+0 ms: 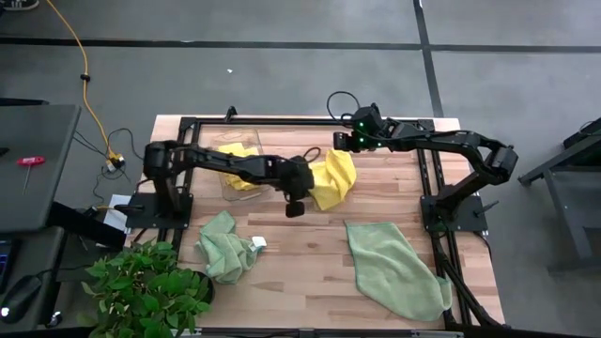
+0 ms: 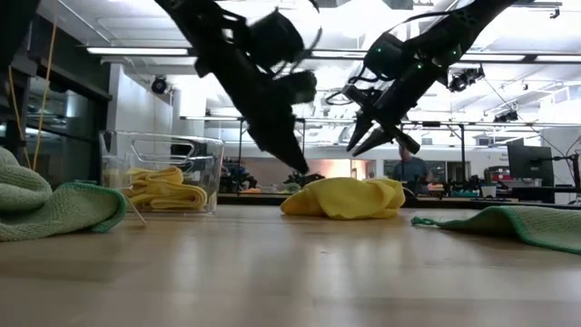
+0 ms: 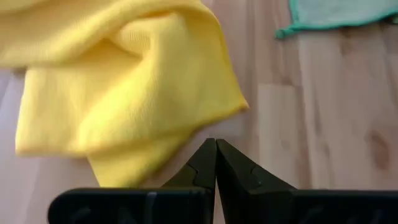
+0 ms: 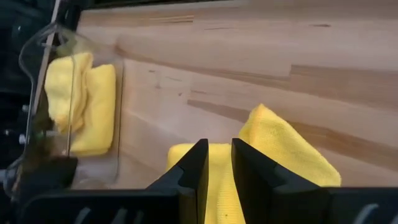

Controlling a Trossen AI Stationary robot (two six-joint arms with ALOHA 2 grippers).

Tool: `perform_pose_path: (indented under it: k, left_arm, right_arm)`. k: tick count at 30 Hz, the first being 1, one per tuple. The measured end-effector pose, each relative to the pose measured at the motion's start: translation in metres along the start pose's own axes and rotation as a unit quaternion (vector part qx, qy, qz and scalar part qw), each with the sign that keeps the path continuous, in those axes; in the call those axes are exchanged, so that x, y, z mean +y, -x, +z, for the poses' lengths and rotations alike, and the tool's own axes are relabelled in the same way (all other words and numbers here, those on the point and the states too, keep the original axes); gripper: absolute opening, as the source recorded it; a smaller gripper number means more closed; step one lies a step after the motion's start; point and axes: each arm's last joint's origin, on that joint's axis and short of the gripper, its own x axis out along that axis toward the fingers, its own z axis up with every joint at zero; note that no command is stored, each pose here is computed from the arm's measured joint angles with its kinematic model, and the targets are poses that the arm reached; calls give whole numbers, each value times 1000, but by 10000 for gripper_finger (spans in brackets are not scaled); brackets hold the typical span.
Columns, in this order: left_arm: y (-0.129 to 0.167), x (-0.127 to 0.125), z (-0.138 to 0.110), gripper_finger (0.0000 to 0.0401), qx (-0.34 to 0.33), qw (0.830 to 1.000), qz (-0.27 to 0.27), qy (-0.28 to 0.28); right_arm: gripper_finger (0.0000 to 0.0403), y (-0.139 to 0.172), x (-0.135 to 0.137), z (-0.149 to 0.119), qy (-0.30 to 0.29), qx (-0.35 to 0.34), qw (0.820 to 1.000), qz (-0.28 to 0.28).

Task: Fold microfiber towels
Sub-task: Fold the yellow towel

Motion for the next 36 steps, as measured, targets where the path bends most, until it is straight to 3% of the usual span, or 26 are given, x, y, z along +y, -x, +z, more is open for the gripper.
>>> perform_pose_path:
  k: [5,13,19,26,30,36]
  left_arm:
    - [17,-6,7,0,-30,1000,3,-3]
    - [-4,-24,10,7,-54,996,27,-63]
    - [-38,-32,12,66,-27,993,15,-115]
    - [-56,-36,16,138,-11,985,5,-175]
    - [-59,-34,14,153,-5,980,-3,-199]
    - [-72,-26,3,148,18,982,-22,-188]
  right_arm:
    - [62,0,0,0,31,6,999,7]
    - [62,0,0,0,36,10,999,10]
    - [62,0,0,-1,35,13,999,8]
    - [62,0,-1,-2,34,18,999,6]
    - [62,0,-1,-2,34,18,999,5]
    - [62,0,-1,-2,33,18,999,5]
